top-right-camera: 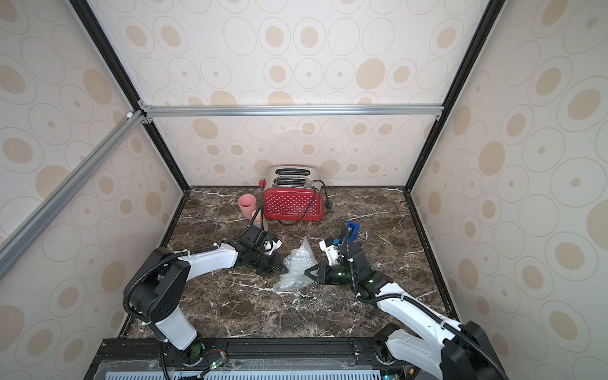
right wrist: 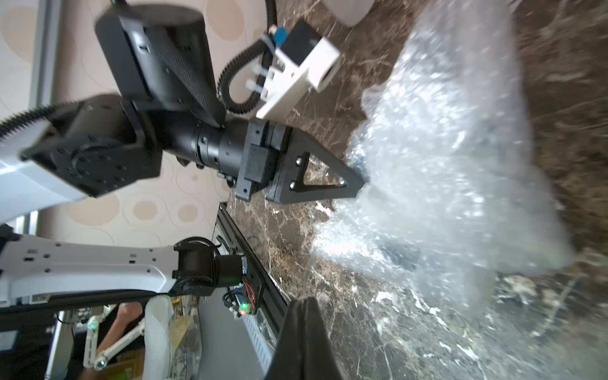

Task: Wrap bowls in bubble wrap
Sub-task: Stick the tape on the bubble wrap.

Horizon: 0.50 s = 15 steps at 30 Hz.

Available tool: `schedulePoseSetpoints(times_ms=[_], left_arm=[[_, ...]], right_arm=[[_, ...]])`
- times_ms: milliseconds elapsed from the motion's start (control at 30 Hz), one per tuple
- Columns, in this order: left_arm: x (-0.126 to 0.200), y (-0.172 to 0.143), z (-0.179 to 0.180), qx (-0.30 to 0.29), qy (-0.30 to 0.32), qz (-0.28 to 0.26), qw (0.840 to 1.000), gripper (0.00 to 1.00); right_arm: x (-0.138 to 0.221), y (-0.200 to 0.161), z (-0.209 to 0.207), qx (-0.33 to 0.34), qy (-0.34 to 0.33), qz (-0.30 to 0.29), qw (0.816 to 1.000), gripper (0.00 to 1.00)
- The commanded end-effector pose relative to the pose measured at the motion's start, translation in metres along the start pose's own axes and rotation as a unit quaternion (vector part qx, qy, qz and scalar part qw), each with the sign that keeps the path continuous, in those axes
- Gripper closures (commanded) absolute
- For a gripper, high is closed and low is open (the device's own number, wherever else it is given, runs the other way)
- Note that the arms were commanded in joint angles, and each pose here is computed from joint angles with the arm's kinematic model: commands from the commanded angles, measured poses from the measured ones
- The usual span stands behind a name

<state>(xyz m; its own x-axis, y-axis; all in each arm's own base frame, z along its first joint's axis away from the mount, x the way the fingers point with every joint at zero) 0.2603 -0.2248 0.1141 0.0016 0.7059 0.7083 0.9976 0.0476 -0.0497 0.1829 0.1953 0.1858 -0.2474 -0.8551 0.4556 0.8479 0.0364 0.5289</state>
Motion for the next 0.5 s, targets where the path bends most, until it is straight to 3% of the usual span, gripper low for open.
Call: schedulePoseSetpoints(times_ms=[0, 467], left_arm=[[0.001, -0.001, -0.004, -0.008, 0.004, 0.009, 1.000, 0.88], [0.001, -0.002, -0.003, -0.008, 0.005, 0.009, 1.000, 0.89]], right_arm=[[-0.024, 0.007, 0.013, 0.027, 0.016, -0.007, 0.999, 1.00], [-0.069, 0.016, -0.014, 0.048, -0.005, 0.012, 0.999, 1.00]])
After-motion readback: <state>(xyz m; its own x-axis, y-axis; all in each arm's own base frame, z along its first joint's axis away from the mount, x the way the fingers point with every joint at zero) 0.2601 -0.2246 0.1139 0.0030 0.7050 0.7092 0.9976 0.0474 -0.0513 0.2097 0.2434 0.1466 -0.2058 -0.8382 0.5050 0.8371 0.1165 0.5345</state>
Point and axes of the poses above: each gripper's point midway between its finger pads, its own x axis back along the fingers, its own z axis along the line the jaws close on, y = z × x, the point moved 8 cm from there along x, back along the fingers, and after that the axes turned 10 degrees about x, right-handed, at the moved point
